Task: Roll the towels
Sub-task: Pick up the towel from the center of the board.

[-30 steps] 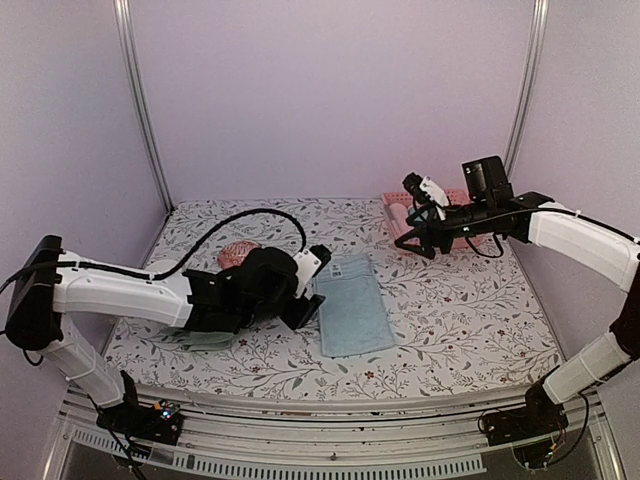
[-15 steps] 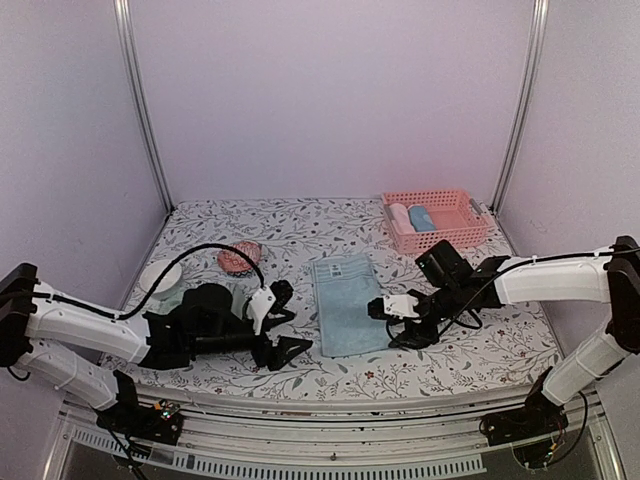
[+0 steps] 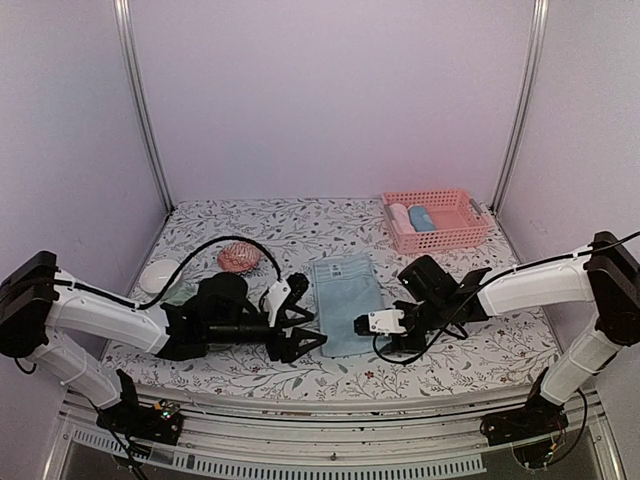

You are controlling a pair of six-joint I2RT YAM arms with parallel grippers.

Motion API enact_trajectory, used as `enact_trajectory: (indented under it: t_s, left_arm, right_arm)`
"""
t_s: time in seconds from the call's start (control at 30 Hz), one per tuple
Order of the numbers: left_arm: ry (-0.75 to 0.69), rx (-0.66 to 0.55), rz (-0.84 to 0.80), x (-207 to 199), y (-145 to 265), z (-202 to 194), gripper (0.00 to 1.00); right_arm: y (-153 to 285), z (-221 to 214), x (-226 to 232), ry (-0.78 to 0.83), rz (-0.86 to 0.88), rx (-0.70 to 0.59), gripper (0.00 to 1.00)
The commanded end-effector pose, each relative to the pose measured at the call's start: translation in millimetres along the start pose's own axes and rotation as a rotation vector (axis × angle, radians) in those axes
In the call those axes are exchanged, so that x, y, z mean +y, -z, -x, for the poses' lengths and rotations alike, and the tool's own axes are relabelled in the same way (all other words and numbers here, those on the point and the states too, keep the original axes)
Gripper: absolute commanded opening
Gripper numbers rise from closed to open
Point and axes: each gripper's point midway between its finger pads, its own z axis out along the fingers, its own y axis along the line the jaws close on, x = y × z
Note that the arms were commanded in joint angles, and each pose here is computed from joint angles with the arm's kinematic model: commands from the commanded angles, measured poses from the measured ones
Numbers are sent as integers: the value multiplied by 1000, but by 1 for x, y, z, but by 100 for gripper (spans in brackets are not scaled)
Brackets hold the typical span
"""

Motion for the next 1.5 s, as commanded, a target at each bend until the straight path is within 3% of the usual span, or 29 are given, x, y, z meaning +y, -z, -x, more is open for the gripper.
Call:
enact_trajectory:
  t_s: [0.0,0.37,0.6,0.77,0.93,1.17,1.33,1.47]
  left_arm:
    - [-37,-46,26,5,3,2,69]
    - [-153,-30,61,5,0,-15,69]
    - [-221,12,39,0,-12,-26,64]
    - [-344,51,45,-5,-25,-45,60]
    - [-447,83,42,-16,-47,-46,63]
    - [-519,59,17,-22,-67,-34,65]
    - [-575,176,-61,-27,-88,-58,47]
    - [-568,206,-94,-29,-94,-72,47]
  right_arm:
    - [-14,-6,9,27,16,31,47]
    - [-27,-13,6,-13,16,69,25]
    - [-16,-5,16,-127,213,-13,7]
    - [-8,1,19,-267,415,-65,4]
    - [-5,0,20,-382,564,-96,3]
    - [-8,-8,30,-421,670,-80,3]
    - [-9,-9,28,-428,670,-87,3]
    - [-8,-8,25,-444,677,-95,3]
